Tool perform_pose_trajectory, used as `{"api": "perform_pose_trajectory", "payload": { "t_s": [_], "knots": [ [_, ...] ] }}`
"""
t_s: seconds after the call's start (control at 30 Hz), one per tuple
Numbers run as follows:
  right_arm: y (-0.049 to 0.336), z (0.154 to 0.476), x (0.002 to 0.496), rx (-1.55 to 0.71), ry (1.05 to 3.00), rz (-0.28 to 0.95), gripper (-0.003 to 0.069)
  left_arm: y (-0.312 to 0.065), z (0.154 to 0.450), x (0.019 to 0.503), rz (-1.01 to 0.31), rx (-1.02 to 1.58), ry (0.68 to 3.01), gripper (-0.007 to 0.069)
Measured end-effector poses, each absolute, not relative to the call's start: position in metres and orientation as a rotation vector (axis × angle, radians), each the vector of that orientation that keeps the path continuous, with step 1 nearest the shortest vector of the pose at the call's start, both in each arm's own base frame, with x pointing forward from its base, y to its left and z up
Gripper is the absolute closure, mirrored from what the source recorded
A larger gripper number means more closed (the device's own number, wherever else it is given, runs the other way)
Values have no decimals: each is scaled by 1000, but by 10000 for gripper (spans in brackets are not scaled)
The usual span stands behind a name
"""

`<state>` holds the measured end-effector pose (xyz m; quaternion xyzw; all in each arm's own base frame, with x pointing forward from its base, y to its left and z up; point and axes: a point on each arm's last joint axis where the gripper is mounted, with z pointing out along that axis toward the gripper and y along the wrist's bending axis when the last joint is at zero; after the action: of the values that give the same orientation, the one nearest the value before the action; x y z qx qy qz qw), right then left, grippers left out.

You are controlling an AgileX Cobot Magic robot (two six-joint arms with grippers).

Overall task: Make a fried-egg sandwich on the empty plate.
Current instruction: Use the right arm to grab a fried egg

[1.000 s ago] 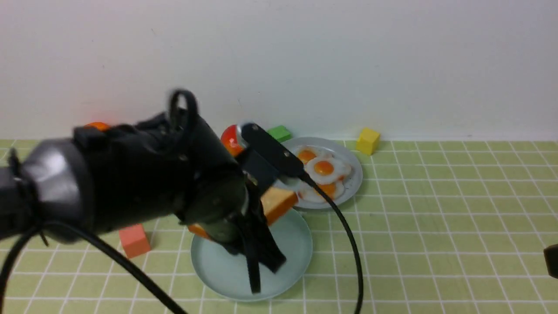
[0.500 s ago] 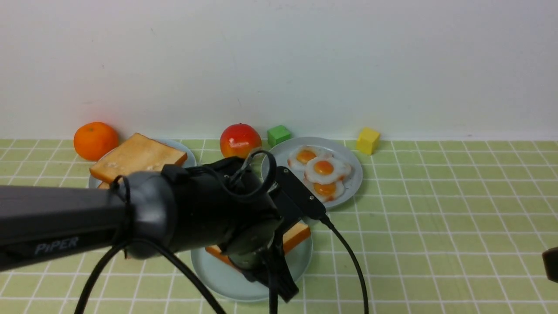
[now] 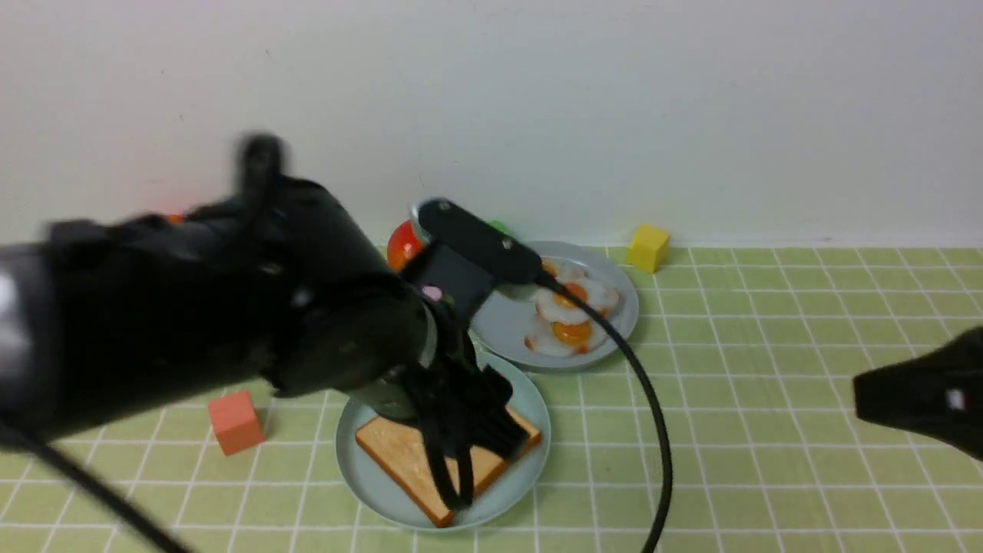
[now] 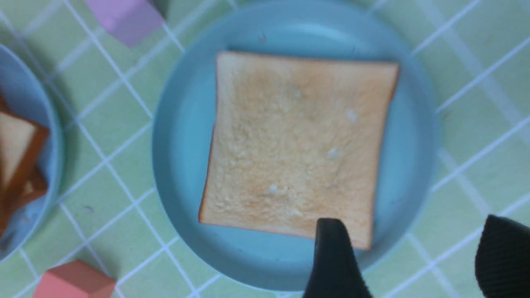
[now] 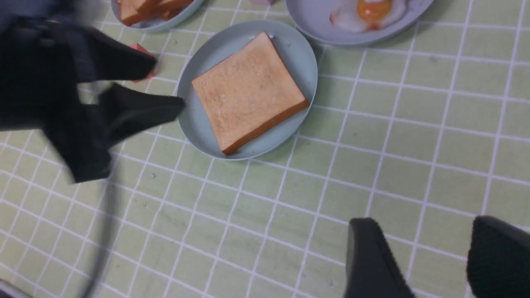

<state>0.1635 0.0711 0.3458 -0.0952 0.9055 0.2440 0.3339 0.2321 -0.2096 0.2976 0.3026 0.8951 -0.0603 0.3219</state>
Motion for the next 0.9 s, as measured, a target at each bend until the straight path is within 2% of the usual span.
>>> {"api": "perform_pose_trajectory", "payload": {
  "t_s": [0.07, 0.17, 0.27, 0.37, 0.53, 0.73, 0.9],
  "knots": [
    [77, 340, 183, -219, 2412, 676, 307, -196, 326, 217, -228, 730, 2300, 273],
    [88, 329, 223, -168, 2476, 717, 308, -167, 368, 187, -315, 659, 2180, 459],
    [96, 320, 256, -125, 2505, 735, 308, -143, 386, 161, -378, 619, 2094, 623],
    [103, 300, 291, -91, 2563, 739, 308, -118, 390, 133, -458, 582, 1998, 638],
    [117, 263, 350, -23, 2628, 760, 308, -86, 372, 97, -563, 542, 1811, 638],
    [129, 230, 402, 89, 2643, 796, 307, -82, 347, 90, -615, 516, 1788, 638],
    [136, 206, 434, 163, 2654, 816, 269, -83, 346, 91, -638, 505, 1771, 638]
  ]
}}
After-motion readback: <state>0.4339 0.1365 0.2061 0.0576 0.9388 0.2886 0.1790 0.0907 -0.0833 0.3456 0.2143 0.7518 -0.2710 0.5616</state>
